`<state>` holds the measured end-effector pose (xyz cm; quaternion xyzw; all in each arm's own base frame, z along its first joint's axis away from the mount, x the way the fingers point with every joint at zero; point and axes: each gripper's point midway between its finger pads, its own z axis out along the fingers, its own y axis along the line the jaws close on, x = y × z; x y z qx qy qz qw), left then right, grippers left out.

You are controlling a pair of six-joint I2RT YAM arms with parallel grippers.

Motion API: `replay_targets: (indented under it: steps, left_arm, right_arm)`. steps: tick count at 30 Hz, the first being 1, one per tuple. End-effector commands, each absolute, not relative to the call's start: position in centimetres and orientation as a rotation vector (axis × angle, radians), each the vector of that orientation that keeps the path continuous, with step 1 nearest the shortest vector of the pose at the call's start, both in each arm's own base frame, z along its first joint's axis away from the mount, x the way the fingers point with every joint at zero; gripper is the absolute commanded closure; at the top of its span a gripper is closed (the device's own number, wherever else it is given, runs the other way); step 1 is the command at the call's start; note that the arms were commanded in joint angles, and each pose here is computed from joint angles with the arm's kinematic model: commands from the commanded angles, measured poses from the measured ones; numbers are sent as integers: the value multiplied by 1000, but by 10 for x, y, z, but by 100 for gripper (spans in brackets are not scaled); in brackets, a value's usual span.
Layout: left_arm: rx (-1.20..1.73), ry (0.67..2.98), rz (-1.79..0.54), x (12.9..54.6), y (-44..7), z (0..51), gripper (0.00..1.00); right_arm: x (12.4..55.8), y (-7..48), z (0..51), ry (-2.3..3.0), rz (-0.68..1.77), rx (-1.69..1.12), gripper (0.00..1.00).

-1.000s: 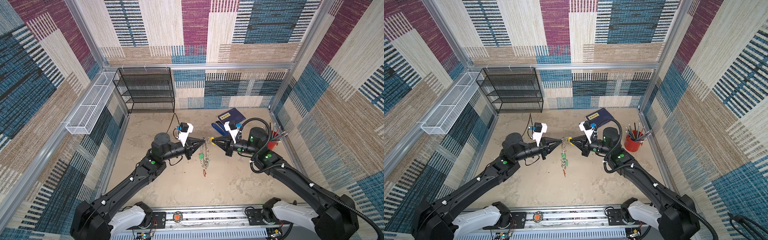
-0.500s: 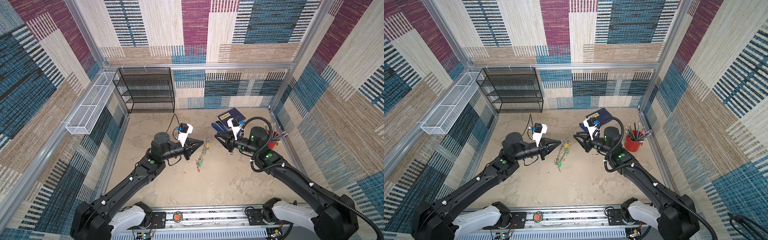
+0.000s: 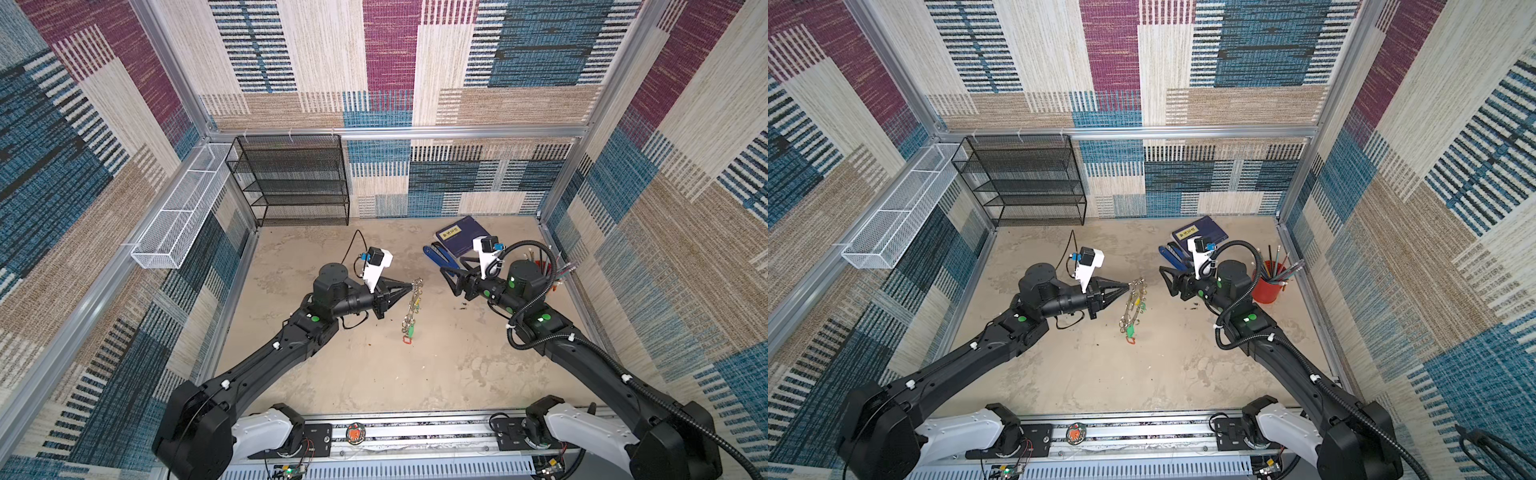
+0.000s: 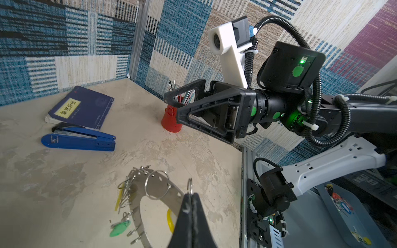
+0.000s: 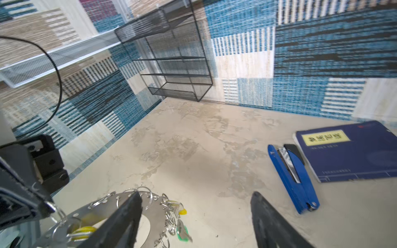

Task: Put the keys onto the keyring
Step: 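Lower the plate with the left gripper while the right gripper opens and withdraws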

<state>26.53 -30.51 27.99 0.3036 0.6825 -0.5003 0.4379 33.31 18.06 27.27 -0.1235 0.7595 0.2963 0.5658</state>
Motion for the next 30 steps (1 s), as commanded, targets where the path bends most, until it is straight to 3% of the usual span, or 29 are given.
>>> replay_targets:
  steps: [1, 5, 11, 25, 28, 30]
  left_arm:
    - [747, 1625, -1342, 268, -325, 292, 100]
    - [793, 1642, -1389, 269, -361, 278, 100]
    - [701, 1677, -1409, 290, -377, 257, 100]
    - [321, 1967, -1183, 334, -286, 139, 99]
    - [228, 2000, -1131, 339, -266, 127, 92]
    - [189, 2014, -1109, 342, -257, 124, 82]
  right_arm:
    - [342, 160, 280, 1750, 643, -157, 8]
    - [340, 153, 279, 1738, 630, -122, 0]
    - [338, 150, 272, 1758, 623, -115, 0]
    - [334, 150, 264, 1760, 632, -122, 0]
    - [334, 149, 264, 1758, 629, -119, 0]
    - [334, 148, 261, 1764, 629, -114, 0]
